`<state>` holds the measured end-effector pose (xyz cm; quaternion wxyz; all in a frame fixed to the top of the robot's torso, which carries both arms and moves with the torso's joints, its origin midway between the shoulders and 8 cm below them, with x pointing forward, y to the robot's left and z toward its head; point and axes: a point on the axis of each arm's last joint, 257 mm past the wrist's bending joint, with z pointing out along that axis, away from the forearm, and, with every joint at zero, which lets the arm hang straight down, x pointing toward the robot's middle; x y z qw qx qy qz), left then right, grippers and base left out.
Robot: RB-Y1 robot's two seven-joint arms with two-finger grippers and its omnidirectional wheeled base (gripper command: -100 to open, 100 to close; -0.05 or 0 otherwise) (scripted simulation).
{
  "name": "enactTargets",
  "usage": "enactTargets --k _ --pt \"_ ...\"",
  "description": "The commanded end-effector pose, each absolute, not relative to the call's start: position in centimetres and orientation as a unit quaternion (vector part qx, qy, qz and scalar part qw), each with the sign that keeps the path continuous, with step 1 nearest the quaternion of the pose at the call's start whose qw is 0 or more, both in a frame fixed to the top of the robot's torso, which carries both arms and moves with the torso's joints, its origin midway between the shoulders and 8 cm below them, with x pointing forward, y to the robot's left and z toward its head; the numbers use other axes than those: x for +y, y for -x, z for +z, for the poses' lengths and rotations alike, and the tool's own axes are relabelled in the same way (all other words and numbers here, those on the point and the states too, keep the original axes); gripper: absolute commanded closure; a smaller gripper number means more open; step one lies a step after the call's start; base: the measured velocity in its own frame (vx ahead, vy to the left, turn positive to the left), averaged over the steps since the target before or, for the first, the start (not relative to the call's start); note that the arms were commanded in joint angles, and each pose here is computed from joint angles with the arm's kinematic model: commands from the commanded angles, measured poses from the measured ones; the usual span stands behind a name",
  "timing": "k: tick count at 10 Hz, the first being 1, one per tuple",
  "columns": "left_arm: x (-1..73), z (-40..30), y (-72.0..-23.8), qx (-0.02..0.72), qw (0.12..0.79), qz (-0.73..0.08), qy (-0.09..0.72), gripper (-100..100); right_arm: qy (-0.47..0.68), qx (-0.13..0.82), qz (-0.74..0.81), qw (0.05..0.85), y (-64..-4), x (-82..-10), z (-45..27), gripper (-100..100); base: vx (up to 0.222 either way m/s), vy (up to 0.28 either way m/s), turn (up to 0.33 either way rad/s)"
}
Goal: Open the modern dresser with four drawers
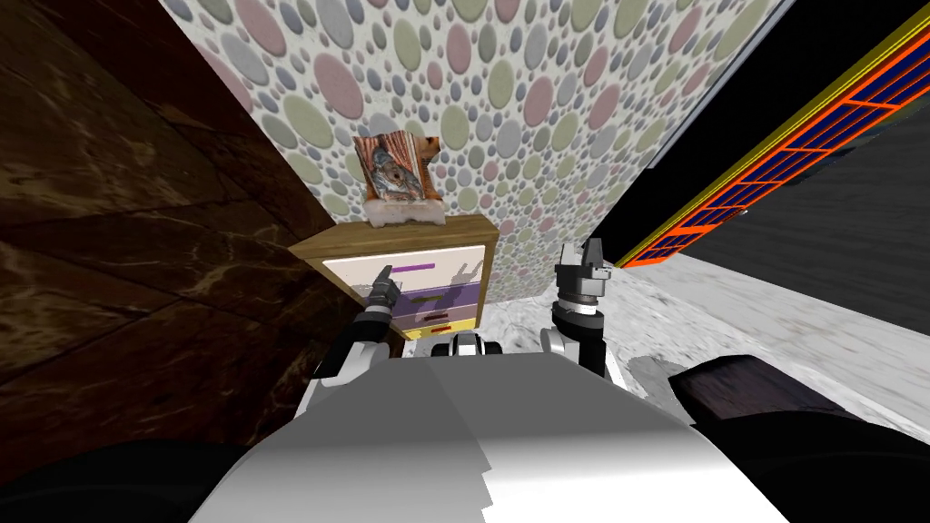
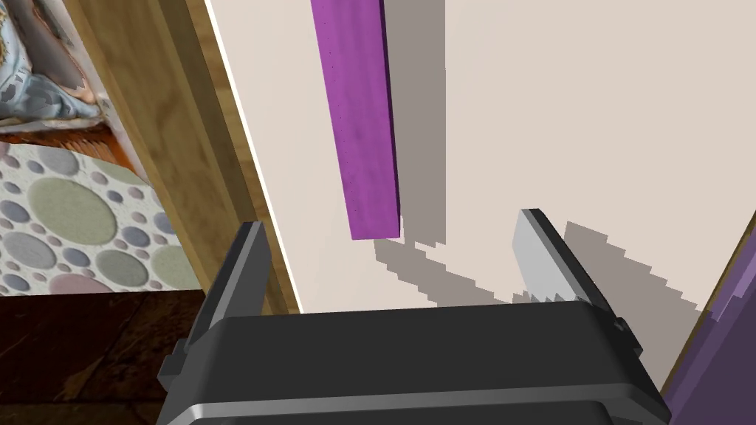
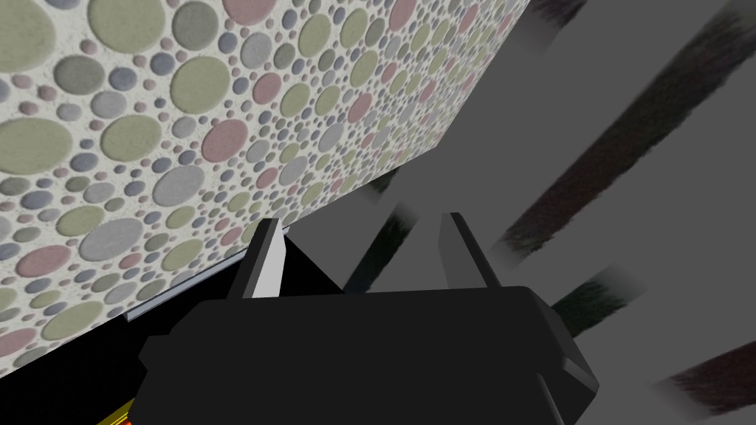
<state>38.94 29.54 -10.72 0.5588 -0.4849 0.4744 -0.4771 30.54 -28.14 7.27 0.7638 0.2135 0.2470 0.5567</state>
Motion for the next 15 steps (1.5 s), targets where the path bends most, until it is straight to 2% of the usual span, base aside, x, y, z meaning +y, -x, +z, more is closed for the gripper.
enactTargets --k 1,5,6,15 --pt "29.8 -10.7 -38.9 0.456 0.555 -0.481 0.502 -100 -0.214 0.247 0.557 0.764 -30.5 -28.1 7.3 0 0.037 0.004 -0.001" --pt "29.9 -10.4 -38.7 0.453 0.556 -0.482 0.504 -100 -0.214 0.247 0.557 0.764 -30.5 -28.1 7.3 0 0.037 0.005 -0.003" --pt "29.9 -10.3 -38.7 0.453 0.555 -0.482 0.504 100 -0.214 0.247 0.557 0.764 -30.5 -28.1 7.3 0 0.006 0.001 0.001" --pt "29.4 -9.9 -37.4 0.457 0.552 -0.485 0.502 100 -0.214 0.247 0.557 0.764 -30.5 -28.1 7.3 0 -0.156 -0.023 0.014"
